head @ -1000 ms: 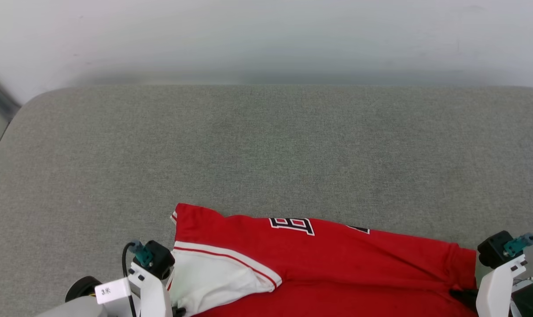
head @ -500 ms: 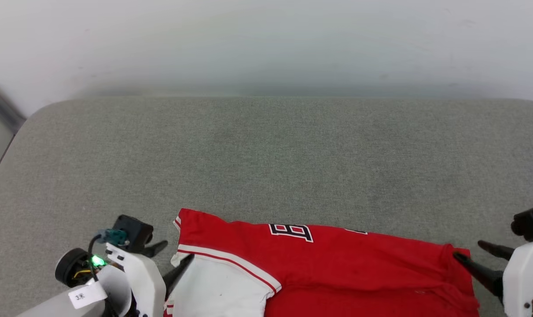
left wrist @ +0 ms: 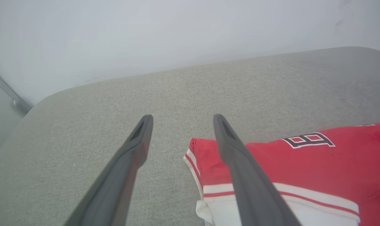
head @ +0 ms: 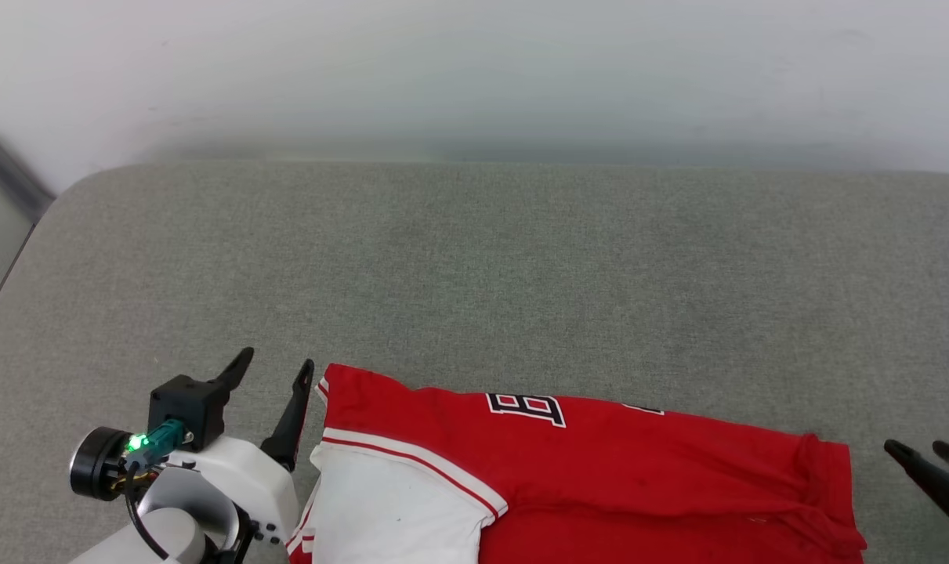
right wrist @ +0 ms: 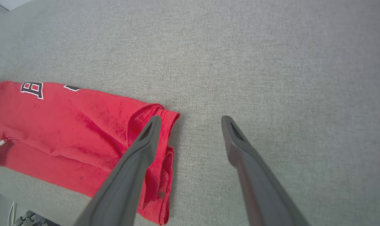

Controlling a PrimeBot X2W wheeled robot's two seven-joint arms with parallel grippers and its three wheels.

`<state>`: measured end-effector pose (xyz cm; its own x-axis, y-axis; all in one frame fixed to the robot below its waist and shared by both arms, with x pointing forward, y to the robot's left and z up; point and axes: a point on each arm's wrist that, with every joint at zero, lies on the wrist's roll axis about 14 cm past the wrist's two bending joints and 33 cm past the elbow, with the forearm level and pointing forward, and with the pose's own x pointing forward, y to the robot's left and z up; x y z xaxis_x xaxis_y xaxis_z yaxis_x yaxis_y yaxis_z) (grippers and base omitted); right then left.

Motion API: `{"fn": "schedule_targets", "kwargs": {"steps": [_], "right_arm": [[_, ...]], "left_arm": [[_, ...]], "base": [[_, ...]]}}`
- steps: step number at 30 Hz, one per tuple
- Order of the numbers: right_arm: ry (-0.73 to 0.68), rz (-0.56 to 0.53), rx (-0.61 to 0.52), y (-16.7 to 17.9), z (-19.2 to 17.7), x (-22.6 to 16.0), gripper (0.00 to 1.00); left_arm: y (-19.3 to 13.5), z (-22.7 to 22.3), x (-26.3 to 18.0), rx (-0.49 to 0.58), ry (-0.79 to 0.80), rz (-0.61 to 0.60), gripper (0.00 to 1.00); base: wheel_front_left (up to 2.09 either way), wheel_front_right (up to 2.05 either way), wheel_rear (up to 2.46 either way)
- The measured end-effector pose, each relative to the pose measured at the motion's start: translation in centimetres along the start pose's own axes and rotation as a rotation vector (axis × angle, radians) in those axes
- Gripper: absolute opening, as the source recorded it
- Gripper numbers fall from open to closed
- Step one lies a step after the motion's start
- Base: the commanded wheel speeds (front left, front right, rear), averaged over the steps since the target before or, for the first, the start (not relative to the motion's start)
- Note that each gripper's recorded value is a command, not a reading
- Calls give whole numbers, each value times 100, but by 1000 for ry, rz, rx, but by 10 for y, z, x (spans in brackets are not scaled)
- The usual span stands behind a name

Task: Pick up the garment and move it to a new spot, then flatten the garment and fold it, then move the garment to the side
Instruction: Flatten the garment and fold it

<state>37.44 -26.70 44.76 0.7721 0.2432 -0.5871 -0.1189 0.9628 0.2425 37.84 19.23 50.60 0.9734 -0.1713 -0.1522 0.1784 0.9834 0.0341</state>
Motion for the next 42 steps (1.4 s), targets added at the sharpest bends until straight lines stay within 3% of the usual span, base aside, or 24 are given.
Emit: {"fn": "schedule_targets", "kwargs": {"steps": [9, 21, 27, 28, 29, 30, 38, 42], "right_arm": [[137, 56, 128, 21, -45, 19, 100], [326, 151, 178, 62, -94, 37, 100], [355, 193, 170, 79, -98, 46, 100], [352, 193, 164, 79, -97, 47, 75], [350, 189, 157, 79, -97, 48, 11], [350, 189, 155, 79, -98, 49, 0], [307, 198, 172, 80, -85, 48, 0], [275, 153, 160, 60, -73, 41, 0]], "left_arm": [[12, 14, 0, 5, -129, 151, 100], [14, 11, -9, -20, -210, 255, 100], [14, 5, -10, -30, -215, 274, 100], [14, 5, -11, -33, -217, 275, 100], [15, 5, -11, -34, -221, 279, 100], [16, 6, -11, -32, -224, 284, 100], [15, 10, -20, -20, -253, 307, 100], [15, 12, -24, -20, -263, 316, 100]], "base": [[0, 0, 0], [0, 0, 0], [0, 0, 0], [0, 0, 0], [0, 0, 0], [0, 0, 0], [0, 0, 0], [0, 0, 0]]}}
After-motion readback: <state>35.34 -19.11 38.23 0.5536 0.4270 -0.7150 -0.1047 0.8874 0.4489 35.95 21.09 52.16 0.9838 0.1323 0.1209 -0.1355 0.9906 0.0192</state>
